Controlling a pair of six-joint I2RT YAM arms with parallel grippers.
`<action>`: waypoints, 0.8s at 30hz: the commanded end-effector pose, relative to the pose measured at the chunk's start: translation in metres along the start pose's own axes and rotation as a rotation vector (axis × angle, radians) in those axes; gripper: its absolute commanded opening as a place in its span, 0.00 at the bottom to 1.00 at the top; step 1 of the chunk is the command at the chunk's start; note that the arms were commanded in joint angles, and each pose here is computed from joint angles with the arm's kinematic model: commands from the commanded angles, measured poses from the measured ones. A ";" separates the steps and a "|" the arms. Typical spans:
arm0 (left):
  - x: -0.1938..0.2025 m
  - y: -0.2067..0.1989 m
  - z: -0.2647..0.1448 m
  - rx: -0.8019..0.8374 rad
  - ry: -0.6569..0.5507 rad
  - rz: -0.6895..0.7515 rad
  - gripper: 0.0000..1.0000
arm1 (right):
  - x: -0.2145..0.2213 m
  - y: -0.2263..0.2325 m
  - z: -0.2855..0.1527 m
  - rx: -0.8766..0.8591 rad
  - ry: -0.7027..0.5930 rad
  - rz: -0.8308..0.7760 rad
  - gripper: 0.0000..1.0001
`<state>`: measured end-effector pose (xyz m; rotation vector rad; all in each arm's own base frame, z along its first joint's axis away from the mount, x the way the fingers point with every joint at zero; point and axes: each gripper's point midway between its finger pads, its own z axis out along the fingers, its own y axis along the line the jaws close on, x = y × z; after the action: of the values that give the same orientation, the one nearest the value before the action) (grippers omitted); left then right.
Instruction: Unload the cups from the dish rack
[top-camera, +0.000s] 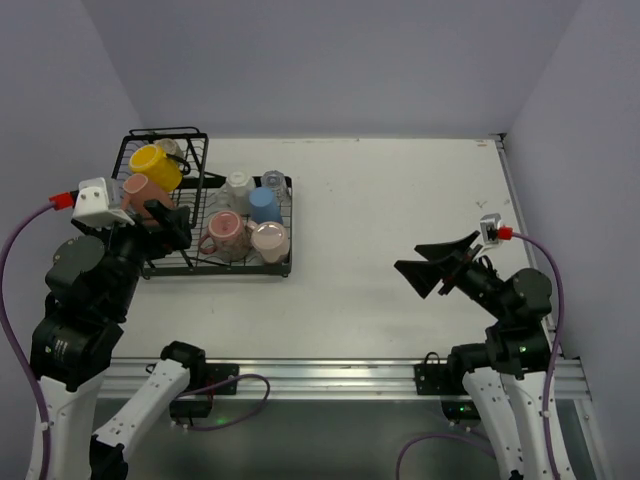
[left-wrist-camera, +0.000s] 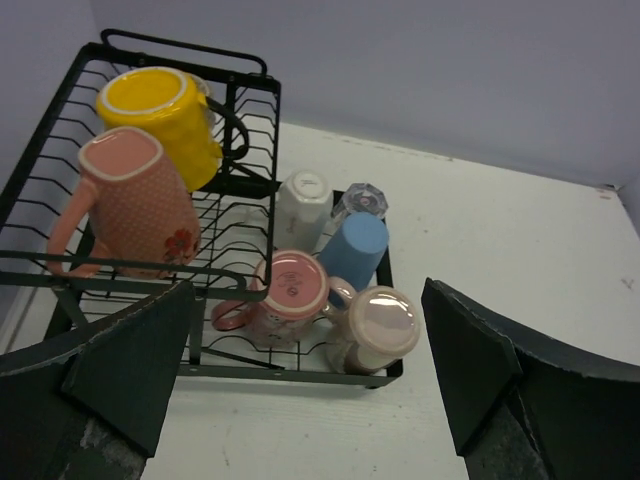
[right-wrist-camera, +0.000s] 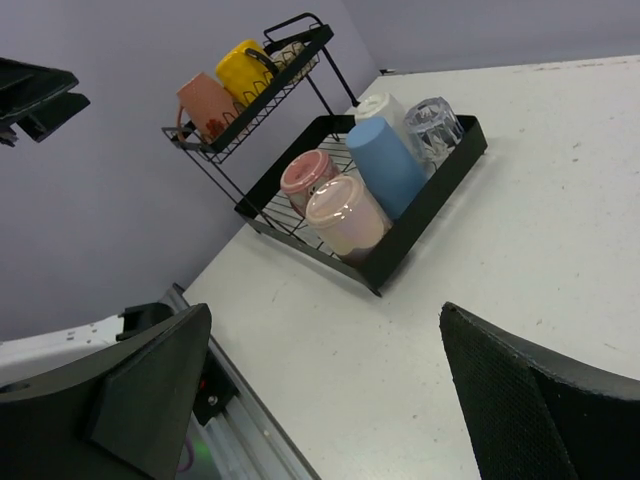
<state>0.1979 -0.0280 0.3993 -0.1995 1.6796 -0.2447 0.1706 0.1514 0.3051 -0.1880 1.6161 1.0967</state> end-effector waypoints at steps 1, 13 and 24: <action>-0.004 0.029 0.001 -0.168 0.010 0.068 1.00 | 0.004 0.002 0.006 -0.030 0.020 0.026 0.99; -0.009 0.057 0.050 -0.453 0.119 0.186 1.00 | 0.024 -0.013 0.034 0.021 0.082 -0.018 0.99; -0.026 0.067 0.119 -0.466 0.186 0.123 1.00 | 0.032 -0.015 0.029 0.027 0.084 -0.039 0.99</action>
<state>0.3097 0.0378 0.3700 -0.4151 1.9557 0.3003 0.1870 0.1785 0.2675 -0.2366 1.7338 1.0745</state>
